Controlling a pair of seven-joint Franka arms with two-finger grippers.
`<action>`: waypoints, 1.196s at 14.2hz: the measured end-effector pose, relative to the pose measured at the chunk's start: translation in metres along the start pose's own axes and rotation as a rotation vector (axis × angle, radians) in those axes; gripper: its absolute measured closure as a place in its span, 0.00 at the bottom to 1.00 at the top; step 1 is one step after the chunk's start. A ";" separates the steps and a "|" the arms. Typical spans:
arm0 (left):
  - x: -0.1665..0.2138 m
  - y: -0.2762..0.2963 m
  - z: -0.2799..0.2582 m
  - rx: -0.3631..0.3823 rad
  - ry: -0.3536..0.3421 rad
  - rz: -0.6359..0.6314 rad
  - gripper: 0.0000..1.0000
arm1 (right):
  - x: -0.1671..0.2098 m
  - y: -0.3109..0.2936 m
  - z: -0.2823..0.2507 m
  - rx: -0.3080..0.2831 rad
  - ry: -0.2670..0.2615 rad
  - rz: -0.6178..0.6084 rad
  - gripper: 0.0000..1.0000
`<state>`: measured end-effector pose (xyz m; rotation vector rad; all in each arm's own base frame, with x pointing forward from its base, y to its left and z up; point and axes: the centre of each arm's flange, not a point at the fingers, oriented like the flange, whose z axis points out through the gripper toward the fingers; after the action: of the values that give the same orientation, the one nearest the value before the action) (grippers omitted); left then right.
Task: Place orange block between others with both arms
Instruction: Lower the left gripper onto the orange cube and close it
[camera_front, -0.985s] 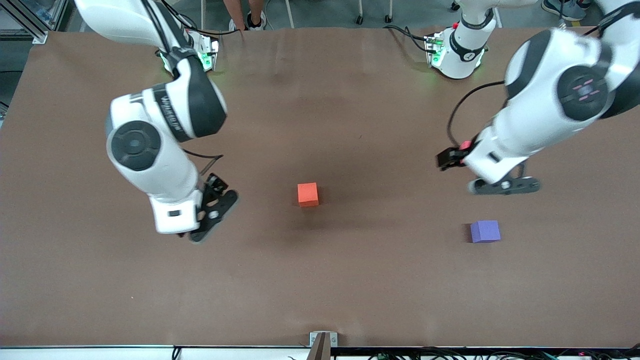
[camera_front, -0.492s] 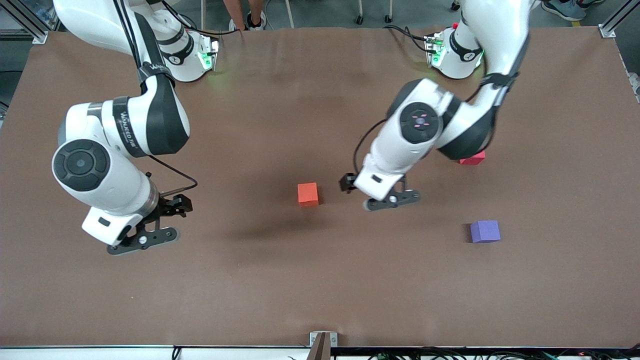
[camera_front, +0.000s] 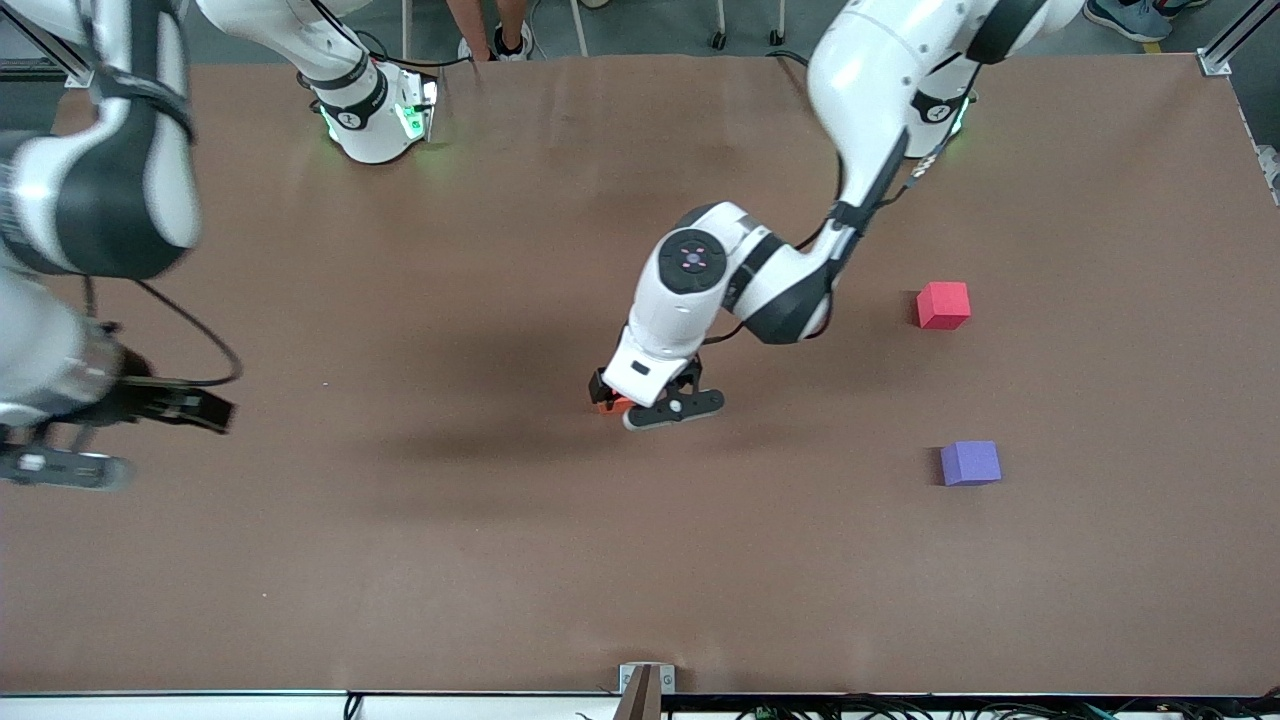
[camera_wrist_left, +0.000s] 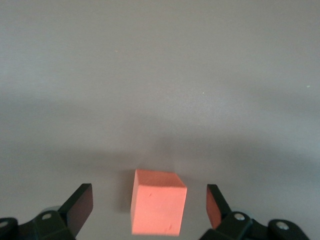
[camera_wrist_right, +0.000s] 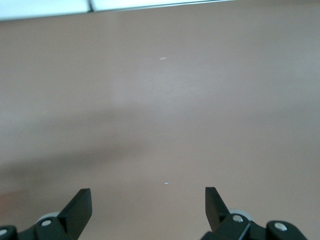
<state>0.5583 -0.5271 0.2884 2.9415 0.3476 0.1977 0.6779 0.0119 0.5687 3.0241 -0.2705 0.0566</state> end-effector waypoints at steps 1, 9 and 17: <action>-0.011 0.006 0.014 0.019 0.024 0.019 0.00 | -0.001 0.023 -0.009 0.020 0.007 0.032 0.00; -0.043 0.020 0.067 0.029 0.081 0.035 0.00 | -0.044 0.105 -0.055 0.171 0.041 0.126 0.00; -0.061 0.021 0.089 0.068 0.098 0.065 0.00 | -0.059 0.102 -0.072 0.164 0.074 0.029 0.00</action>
<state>0.5177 -0.5758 0.1987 3.0191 0.2772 0.3467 0.6000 -0.0697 0.6478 3.1716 -0.3175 0.2020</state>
